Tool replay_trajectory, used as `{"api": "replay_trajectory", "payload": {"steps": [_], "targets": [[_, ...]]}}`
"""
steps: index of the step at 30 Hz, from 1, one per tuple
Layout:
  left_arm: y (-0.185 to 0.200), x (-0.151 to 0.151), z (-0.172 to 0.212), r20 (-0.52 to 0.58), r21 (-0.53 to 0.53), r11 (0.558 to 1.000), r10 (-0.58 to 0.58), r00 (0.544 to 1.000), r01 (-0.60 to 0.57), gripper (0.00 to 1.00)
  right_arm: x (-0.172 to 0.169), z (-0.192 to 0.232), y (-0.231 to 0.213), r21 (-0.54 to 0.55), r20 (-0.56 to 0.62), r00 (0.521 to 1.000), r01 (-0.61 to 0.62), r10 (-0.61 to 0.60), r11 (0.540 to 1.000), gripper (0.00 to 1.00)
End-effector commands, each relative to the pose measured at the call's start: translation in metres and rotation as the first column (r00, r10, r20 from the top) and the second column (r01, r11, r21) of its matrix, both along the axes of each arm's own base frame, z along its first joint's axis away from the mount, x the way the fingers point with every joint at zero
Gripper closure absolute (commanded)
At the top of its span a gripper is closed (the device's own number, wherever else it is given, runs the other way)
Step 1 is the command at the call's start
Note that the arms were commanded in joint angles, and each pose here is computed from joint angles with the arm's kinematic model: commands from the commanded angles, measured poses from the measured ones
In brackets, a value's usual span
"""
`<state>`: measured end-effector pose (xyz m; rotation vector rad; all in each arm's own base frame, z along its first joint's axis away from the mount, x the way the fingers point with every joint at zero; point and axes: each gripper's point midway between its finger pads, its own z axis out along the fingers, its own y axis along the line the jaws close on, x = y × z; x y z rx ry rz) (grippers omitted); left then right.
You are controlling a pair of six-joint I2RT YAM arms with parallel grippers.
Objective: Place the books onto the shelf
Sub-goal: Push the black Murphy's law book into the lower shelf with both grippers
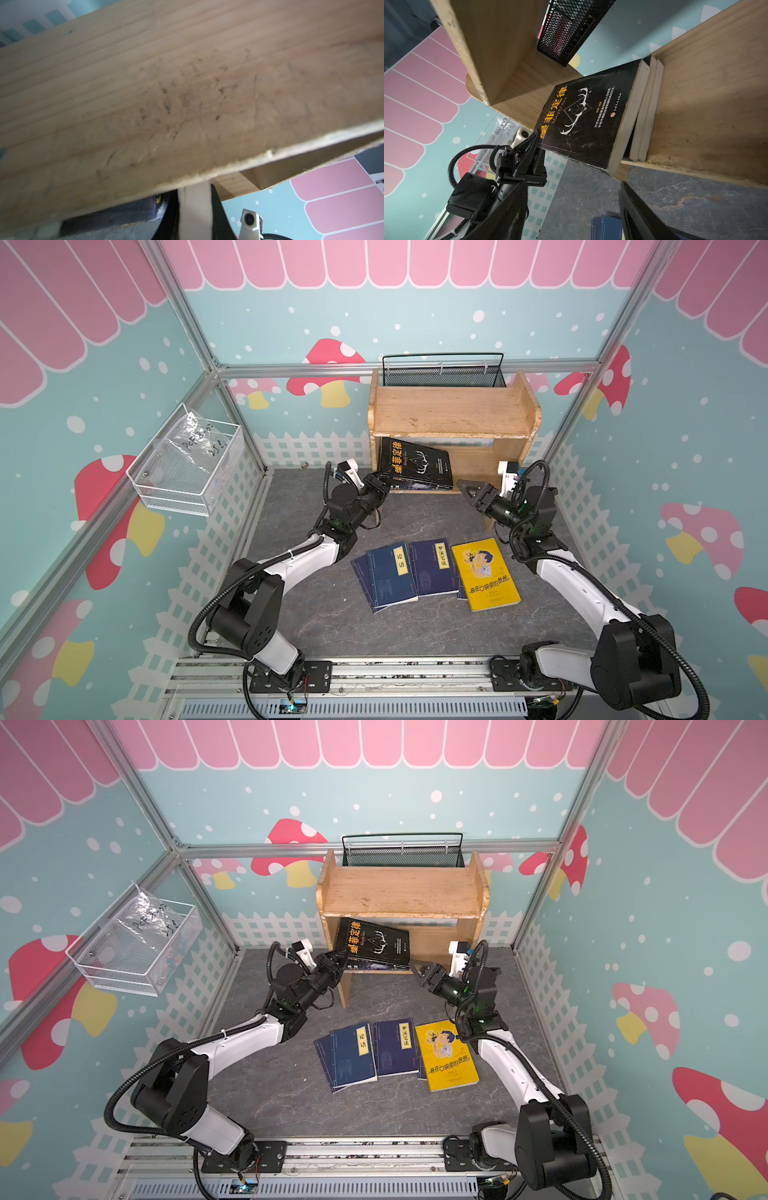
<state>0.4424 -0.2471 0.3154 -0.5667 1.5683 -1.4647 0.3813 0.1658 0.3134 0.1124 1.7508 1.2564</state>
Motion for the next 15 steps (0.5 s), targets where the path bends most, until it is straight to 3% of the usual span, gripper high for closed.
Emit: {"api": "replay_trajectory", "payload": {"steps": [1,15], "targets": [[0.001,0.004,0.037,0.086,-0.032,0.999,0.027,0.996,-0.025,1.0,0.006,0.01,-0.002,-0.051,0.052,0.998,0.048,-0.046,0.998,0.3],[-0.006,0.017,0.024,0.069,-0.036,0.999,0.023,0.997,-0.021,1.0,0.038,-0.005,0.014,-0.171,0.088,0.989,0.133,-0.119,0.976,0.33]]}}
